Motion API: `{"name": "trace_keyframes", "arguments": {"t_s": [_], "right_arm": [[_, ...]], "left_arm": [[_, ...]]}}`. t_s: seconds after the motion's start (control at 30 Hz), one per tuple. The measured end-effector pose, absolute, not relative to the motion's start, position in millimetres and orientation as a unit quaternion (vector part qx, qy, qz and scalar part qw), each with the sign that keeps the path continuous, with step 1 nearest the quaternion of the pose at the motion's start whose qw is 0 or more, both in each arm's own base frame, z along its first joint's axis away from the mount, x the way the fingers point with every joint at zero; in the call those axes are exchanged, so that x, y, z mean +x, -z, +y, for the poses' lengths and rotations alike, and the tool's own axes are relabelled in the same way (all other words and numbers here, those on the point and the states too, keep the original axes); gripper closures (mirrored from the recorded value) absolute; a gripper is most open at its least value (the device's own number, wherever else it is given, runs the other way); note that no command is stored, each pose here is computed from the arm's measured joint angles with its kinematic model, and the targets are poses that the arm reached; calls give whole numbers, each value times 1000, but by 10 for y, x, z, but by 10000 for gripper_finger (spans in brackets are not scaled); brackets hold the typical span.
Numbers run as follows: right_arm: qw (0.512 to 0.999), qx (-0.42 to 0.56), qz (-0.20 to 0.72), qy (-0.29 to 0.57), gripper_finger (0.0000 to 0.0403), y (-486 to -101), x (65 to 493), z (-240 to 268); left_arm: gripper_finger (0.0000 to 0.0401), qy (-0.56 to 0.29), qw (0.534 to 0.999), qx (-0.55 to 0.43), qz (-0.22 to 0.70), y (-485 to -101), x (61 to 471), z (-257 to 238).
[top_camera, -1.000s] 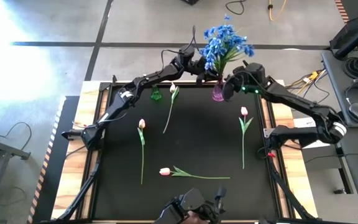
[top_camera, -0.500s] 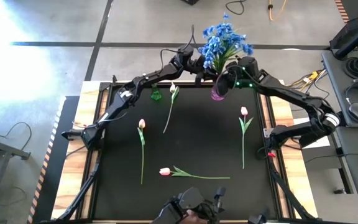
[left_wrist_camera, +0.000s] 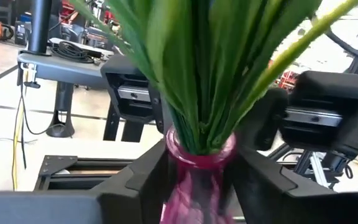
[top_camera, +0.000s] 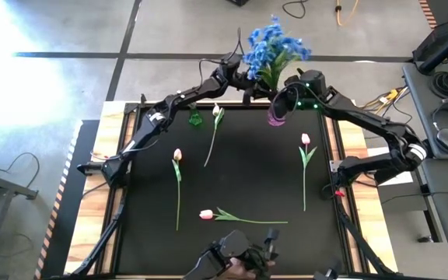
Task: Sort flowers into vase by color
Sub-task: Put the blue flowers into the violet vase
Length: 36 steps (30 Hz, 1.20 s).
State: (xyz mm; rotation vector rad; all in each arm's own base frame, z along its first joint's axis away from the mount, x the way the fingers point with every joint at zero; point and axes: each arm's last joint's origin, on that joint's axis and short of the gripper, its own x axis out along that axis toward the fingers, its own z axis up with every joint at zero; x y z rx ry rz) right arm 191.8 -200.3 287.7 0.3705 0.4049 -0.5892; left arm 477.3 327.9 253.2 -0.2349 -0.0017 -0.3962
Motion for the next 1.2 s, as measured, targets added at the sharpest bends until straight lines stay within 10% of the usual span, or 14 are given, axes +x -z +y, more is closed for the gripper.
{"name": "trace_keyframes", "arguments": {"t_s": [0.57,1.2], "right_arm": [[910,102,171,364,302,-3170,1665,-1986],[912,65,127,386,302,-1988,1552,-1923]], "left_arm": [[247,195,972,-134,4,-2635,4559,3501],[359,37,996,-59,62,-2714,4216,3806]]}}
